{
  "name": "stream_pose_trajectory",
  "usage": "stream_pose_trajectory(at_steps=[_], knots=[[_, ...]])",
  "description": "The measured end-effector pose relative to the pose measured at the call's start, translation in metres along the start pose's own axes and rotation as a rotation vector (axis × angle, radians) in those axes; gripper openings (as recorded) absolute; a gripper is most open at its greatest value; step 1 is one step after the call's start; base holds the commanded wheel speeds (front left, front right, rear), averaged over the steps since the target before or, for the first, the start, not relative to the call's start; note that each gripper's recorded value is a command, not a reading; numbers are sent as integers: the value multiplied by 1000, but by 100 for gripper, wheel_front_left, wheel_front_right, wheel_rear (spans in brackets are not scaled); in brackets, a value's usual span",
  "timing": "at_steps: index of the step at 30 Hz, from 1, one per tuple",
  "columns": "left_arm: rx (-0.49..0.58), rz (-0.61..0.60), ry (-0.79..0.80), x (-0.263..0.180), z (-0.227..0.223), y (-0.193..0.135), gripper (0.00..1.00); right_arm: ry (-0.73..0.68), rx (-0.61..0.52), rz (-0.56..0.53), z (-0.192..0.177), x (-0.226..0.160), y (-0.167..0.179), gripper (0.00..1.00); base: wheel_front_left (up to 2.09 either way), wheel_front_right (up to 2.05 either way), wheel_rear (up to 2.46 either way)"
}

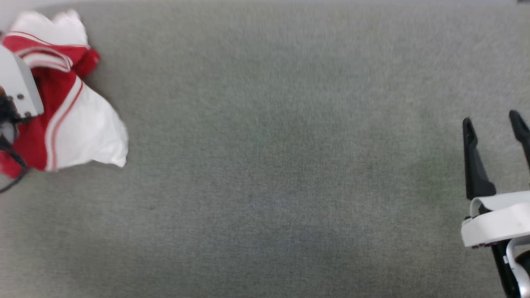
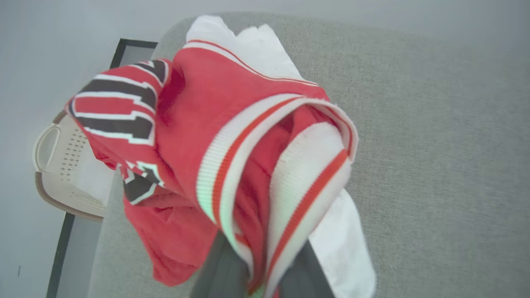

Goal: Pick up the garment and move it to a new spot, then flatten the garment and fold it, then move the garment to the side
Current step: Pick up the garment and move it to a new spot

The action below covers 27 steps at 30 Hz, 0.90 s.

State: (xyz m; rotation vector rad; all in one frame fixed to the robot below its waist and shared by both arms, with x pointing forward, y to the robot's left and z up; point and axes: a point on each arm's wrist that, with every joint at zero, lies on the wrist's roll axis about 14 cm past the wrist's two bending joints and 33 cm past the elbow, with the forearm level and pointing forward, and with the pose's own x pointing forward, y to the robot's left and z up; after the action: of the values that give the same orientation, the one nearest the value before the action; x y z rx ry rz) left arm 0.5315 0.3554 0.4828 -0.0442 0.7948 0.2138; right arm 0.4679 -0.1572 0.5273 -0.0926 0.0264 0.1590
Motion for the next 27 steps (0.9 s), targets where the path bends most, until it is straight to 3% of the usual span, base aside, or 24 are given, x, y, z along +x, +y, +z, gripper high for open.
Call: stream_pose_trajectory(at_steps=[13,20,27], knots=[[130,-62,-428,-140,113,-8,0,-118,31,22,50,-37,16,100,0,0,0],[189,-120,-556,-208,137,-31,0,-179,37,21,73,-55,19,100,0,0,0],[233,-197,-601,-250,141,-64,0,-210,31,-44,84,-76,0,100,0,0,0]])
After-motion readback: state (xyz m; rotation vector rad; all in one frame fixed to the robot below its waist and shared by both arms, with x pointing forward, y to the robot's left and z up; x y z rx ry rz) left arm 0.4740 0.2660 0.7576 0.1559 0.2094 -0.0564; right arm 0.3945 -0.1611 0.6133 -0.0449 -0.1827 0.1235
